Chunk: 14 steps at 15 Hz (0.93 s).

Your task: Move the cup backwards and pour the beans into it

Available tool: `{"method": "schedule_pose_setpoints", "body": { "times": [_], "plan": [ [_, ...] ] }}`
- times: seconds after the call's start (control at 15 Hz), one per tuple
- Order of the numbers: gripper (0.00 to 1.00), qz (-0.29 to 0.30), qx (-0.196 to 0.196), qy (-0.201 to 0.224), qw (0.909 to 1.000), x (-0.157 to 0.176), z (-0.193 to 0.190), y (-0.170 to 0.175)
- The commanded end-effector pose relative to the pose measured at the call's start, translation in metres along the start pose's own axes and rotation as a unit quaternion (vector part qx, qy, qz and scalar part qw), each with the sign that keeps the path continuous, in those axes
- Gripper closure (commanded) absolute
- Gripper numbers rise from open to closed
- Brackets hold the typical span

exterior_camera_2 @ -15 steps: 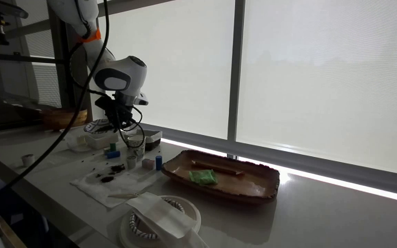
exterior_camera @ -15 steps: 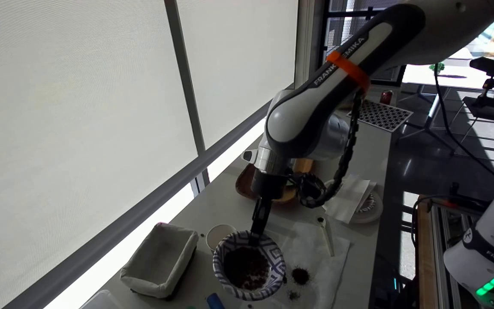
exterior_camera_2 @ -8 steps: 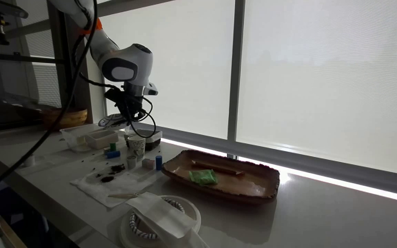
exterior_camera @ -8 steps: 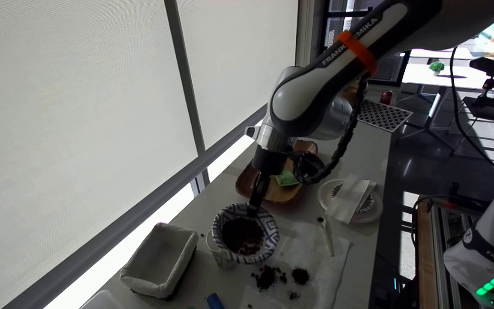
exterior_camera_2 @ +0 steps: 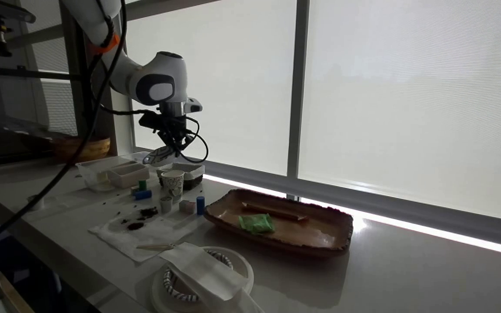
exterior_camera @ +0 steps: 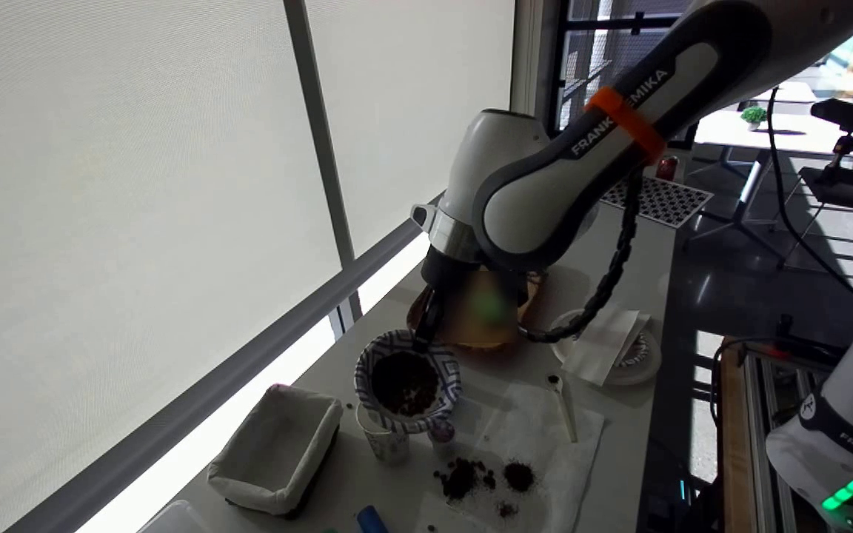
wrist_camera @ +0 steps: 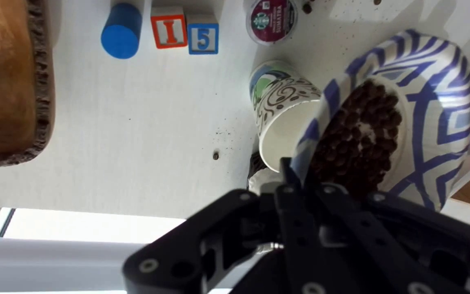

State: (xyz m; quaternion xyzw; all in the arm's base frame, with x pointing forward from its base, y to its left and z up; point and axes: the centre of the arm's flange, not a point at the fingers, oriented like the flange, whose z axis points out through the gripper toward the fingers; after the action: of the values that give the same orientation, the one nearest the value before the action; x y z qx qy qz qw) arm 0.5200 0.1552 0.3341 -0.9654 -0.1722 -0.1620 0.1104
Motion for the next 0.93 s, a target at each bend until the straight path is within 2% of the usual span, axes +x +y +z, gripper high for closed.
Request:
{"method": "schedule_pose_setpoints", "body": {
  "times": [0.0, 0.2, 0.67, 0.87],
  "plan": [
    [0.99, 0.001, -0.034, 0.014, 0.9993, 0.017, 0.008, -0.004],
    [0.99, 0.0, -0.055, 0.029, 0.9981, 0.028, 0.005, -0.003],
    [0.99, -0.02, -0.129, 0.028, 0.991, 0.052, 0.016, 0.0],
    [0.99, -0.041, -0.155, 0.029, 0.9866, 0.061, 0.025, -0.01]
  ]
}}
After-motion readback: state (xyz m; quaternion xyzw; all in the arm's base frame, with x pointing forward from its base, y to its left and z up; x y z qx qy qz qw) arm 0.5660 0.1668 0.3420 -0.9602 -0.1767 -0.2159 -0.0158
